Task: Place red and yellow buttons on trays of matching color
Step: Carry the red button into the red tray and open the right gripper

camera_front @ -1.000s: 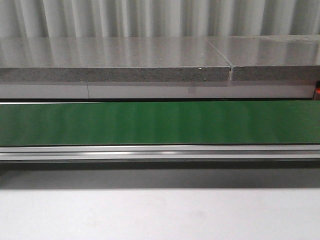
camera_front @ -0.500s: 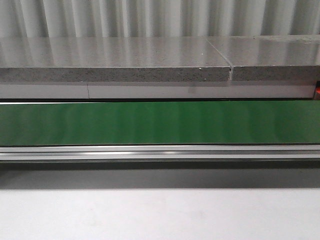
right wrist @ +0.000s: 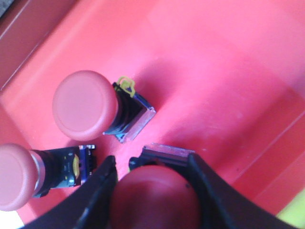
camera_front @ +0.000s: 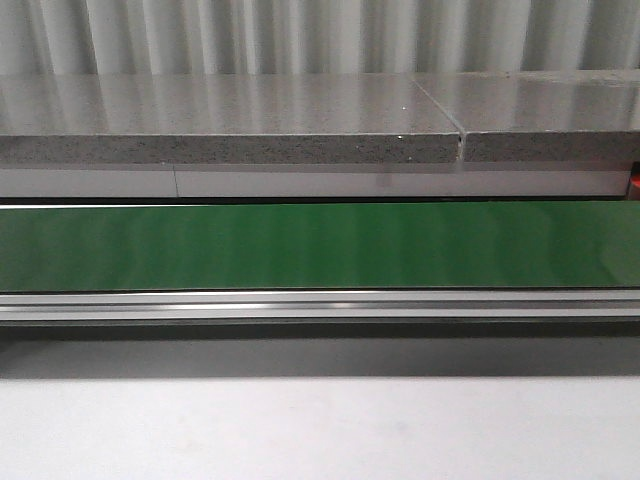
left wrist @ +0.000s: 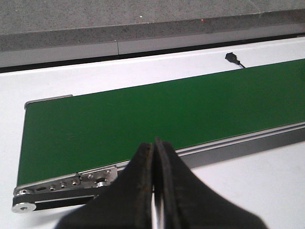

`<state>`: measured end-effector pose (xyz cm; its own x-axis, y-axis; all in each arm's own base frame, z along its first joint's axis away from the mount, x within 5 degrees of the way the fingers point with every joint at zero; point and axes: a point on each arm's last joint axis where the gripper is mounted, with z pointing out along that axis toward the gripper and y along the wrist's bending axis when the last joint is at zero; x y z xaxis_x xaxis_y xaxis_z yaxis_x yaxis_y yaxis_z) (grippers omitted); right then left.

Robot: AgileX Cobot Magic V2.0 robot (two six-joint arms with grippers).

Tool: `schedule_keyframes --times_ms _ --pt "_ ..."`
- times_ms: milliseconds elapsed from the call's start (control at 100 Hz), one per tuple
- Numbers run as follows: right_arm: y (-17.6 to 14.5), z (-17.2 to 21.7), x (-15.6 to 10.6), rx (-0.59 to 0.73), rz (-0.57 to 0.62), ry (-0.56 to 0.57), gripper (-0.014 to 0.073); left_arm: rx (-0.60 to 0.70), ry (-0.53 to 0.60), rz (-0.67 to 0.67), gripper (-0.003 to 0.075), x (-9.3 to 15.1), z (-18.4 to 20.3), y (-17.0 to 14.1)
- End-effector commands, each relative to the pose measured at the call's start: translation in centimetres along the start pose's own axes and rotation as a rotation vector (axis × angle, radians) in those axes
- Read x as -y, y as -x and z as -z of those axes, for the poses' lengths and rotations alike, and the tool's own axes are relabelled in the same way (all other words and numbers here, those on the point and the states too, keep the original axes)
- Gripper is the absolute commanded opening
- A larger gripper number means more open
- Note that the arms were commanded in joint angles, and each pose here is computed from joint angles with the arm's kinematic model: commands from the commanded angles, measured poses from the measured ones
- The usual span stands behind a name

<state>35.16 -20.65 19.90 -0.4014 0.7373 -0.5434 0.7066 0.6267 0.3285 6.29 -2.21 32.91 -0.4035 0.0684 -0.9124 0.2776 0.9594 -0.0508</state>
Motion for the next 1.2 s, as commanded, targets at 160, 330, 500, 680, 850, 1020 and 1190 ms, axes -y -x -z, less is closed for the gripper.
schedule_keyframes --times_ms 160,330,500,680,850,1020,1190 --pt "2.2 2.2 -0.9 0.126 -0.008 0.044 0.0539 0.088 -0.008 0.010 -0.0020 0.1 0.4 1.3" --pt "2.2 2.3 -0.9 0.127 -0.008 0.045 0.0550 0.088 -0.008 0.010 -0.0020 0.1 0.4 1.3" --pt "2.5 3.7 -1.2 0.135 0.020 0.050 0.0549 0.088 -0.008 0.010 -0.0020 0.1 0.4 1.3" --pt "2.7 6.7 -2.0 0.137 0.175 0.050 0.0549 0.088 -0.008 0.010 -0.0020 0.1 0.4 1.3" --pt "2.1 9.6 -3.3 0.115 0.282 0.072 0.0545 0.088 -0.008 0.010 -0.0020 0.1 0.4 1.3" --pt "1.0 12.3 -5.5 0.109 0.396 0.116 0.0397 0.088 -0.008 0.010 -0.0020 0.1 0.4 1.3" --pt "-0.9 14.8 -8.1 0.086 0.506 0.180 0.0210 0.088 -0.008 0.010 -0.0020 0.1 0.4 1.3"
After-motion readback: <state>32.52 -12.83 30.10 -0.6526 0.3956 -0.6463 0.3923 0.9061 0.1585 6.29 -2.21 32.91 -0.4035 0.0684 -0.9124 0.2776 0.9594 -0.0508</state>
